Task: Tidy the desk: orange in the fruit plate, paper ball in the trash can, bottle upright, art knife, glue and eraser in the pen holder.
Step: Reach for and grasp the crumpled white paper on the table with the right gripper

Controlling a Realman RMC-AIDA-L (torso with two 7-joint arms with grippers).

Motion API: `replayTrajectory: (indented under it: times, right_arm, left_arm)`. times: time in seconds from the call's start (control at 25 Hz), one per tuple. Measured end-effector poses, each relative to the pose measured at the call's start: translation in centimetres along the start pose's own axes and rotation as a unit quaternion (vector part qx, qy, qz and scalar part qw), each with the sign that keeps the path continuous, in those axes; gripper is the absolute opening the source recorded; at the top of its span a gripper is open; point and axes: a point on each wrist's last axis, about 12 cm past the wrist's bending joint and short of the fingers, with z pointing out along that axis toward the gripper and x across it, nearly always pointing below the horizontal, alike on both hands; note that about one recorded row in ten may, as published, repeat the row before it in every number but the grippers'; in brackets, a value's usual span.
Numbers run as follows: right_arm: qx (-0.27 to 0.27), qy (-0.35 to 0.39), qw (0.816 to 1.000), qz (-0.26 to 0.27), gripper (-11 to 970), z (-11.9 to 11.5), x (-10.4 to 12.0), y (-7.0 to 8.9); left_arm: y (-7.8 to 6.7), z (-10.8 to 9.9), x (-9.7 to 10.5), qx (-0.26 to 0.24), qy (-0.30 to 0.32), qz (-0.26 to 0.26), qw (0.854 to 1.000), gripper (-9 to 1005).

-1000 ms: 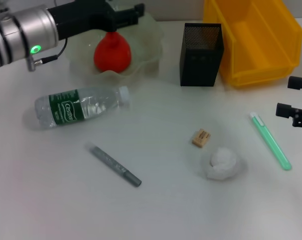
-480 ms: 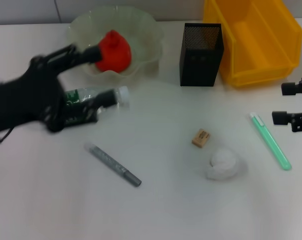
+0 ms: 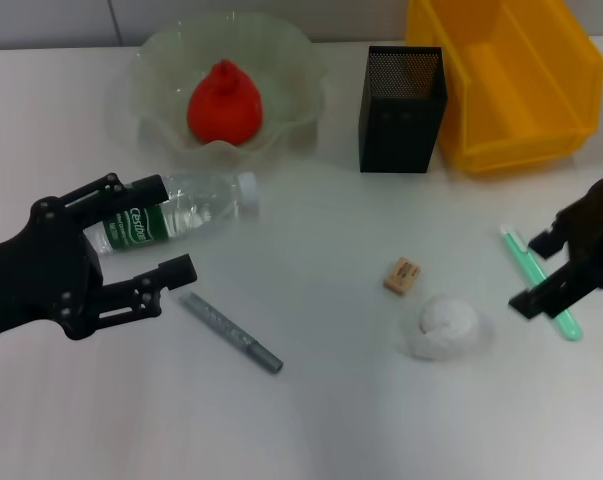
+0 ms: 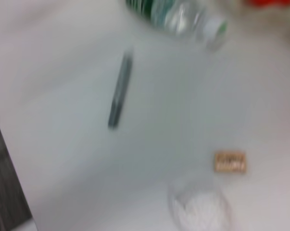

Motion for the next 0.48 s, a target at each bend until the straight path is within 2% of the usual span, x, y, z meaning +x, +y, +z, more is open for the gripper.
replayTrajectory:
  times: [0.2,0.48]
  right_arm:
    - [0.031,0.095,0.995,-0.025,735,2.6,-4.3,1.8]
    - [0.066,0.131,0.988,-0.037,731,6.3,-6.3,2.8]
  left_arm:
    - [-0.1,0.0,0.2,-0.002,0.002,-0.002,1.0,824]
    - [-0.2,-0.1,0.7,-0.007,0.001,-0.004,1.0,824]
